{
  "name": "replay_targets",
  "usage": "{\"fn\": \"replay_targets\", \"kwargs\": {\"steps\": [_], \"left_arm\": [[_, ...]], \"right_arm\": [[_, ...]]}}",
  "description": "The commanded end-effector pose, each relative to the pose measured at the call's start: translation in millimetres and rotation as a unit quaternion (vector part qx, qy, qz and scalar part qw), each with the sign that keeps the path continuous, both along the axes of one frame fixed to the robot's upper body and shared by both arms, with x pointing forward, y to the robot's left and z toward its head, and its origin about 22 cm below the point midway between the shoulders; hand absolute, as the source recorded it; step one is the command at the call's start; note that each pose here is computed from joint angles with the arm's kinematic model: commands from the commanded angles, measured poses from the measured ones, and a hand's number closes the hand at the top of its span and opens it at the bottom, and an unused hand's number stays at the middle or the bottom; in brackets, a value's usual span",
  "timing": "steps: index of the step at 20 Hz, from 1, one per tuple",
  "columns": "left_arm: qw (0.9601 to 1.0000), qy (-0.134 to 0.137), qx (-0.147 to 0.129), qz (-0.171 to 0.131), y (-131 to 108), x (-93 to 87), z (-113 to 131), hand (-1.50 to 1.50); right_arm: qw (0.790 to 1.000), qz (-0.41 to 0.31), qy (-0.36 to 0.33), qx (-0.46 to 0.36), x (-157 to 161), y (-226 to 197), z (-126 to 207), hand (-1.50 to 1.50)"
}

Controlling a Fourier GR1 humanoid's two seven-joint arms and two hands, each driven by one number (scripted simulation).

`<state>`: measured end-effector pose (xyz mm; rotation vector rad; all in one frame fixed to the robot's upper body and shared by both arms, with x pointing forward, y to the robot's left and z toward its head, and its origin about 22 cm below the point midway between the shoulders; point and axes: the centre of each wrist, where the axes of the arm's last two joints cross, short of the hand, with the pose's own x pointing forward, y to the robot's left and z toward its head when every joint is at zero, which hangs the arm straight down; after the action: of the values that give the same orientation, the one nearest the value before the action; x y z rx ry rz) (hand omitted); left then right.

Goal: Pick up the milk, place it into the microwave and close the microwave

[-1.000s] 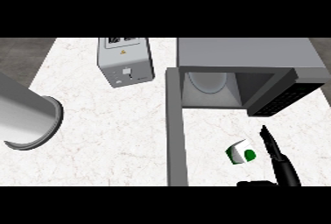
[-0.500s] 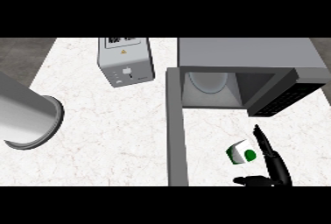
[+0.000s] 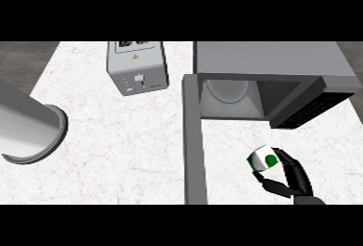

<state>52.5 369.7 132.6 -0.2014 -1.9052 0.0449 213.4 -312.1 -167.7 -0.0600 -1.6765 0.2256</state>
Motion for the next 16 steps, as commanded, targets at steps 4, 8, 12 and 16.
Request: {"fn": "replay_targets", "kwargs": {"steps": [4, 8, 12, 16], "left_arm": [[0.9997, -0.019, 0.004, -0.014, -16.2, -1.3, 16.8, -1.50], [0.9996, -0.022, -0.002, -0.016, 0.6, -6.1, 14.5, -1.50], [0.9996, -0.019, -0.007, -0.019, -8.3, 4.9, 10.2, -1.50], [0.9995, -0.024, -0.001, -0.020, -5.9, -7.8, 2.7, -1.50]], "right_arm": [[0.997, 0.051, -0.043, 0.034, 20.6, 16.9, 2.4, 1.50], [0.996, 0.045, -0.057, 0.055, 13.8, 33.7, -5.9, 1.50], [0.996, 0.025, -0.071, 0.055, 28.5, 46.4, -0.6, 1.50], [0.995, -0.036, -0.072, 0.064, 53.9, 57.8, 12.8, 1.50]]}}
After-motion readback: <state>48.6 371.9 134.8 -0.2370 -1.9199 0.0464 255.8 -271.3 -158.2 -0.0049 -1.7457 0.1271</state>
